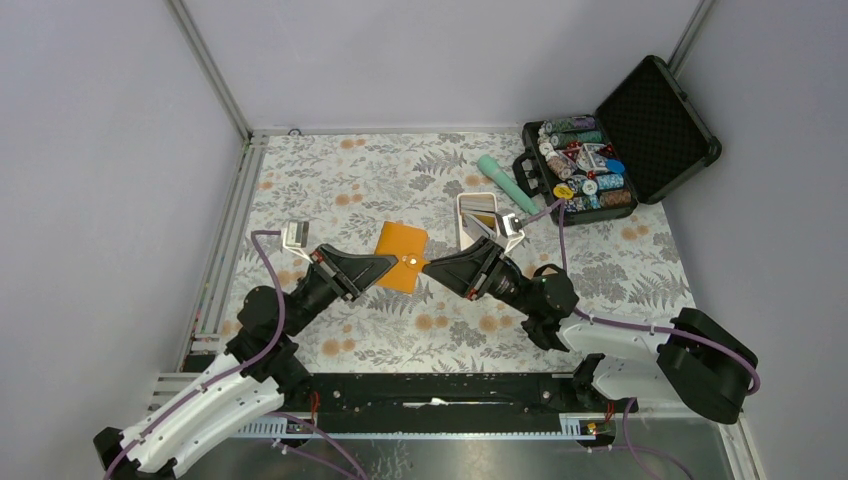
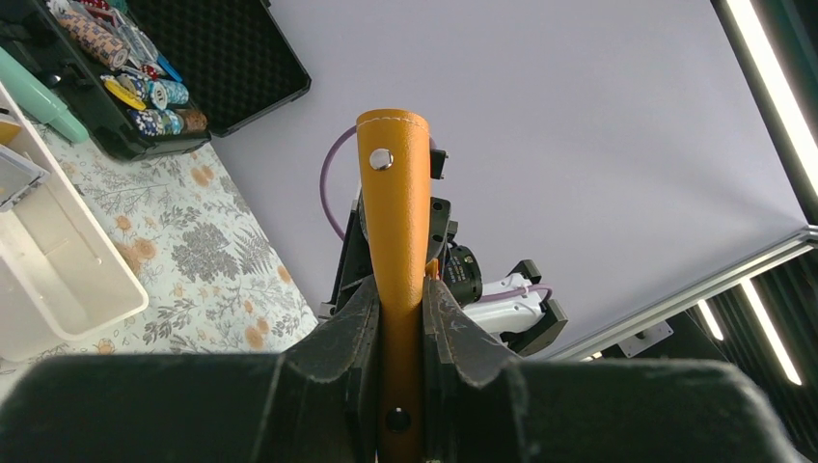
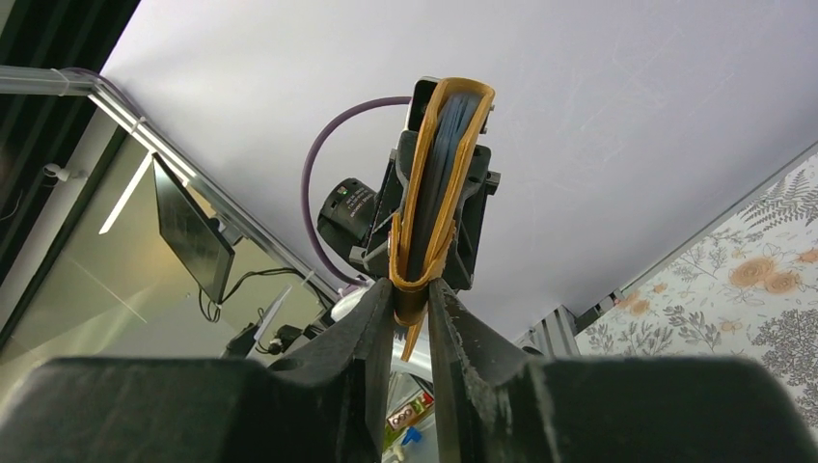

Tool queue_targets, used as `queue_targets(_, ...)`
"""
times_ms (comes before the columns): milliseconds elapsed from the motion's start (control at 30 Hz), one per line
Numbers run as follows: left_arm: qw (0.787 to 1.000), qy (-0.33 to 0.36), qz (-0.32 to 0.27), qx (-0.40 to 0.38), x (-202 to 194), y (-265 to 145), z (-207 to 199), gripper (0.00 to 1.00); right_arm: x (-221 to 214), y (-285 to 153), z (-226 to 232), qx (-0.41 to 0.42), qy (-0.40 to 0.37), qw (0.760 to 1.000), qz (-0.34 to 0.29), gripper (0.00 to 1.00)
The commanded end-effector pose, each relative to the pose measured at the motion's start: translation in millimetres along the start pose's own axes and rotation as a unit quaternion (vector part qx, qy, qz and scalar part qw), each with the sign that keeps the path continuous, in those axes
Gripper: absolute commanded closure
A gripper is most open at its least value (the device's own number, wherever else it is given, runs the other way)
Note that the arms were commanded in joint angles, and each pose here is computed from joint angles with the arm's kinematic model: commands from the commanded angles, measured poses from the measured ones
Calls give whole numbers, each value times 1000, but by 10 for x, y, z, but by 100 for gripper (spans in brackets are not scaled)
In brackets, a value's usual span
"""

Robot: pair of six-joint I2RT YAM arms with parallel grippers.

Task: Put the credit cards into the card holder
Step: Close the card holder at the center of the board.

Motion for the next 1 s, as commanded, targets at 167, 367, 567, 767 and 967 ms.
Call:
queue_targets(167,999,35,5,-23,26,24,-217,100,108,117,119,20,-5,1000,-7,70)
queue_targets(367,999,46,6,-11,16,24,-164,100,86,123,57,5,0,1000,-4,68)
queue_targets(567,998,54,10,-2,-6,24,-127,100,82,128,15,-5,7,1000,-5,61)
queue_targets(767,998,56,11,1,-17,21,-114,100,65,135,-15,-11,12,1000,-2,62)
queue_targets(967,998,60,13,4,-33,35,-104,100,33,135,-57,-16,15,1000,2,67)
Point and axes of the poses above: each gripper's point midway between its finger pads, its own y axis out along the fingers, its own z axis along the line the jaws close on, x = y × z, the point moved 2 cm from there along -y, back along the fingers, and after that the axes turned 8 degrees about -y, right-handed, at the moved point
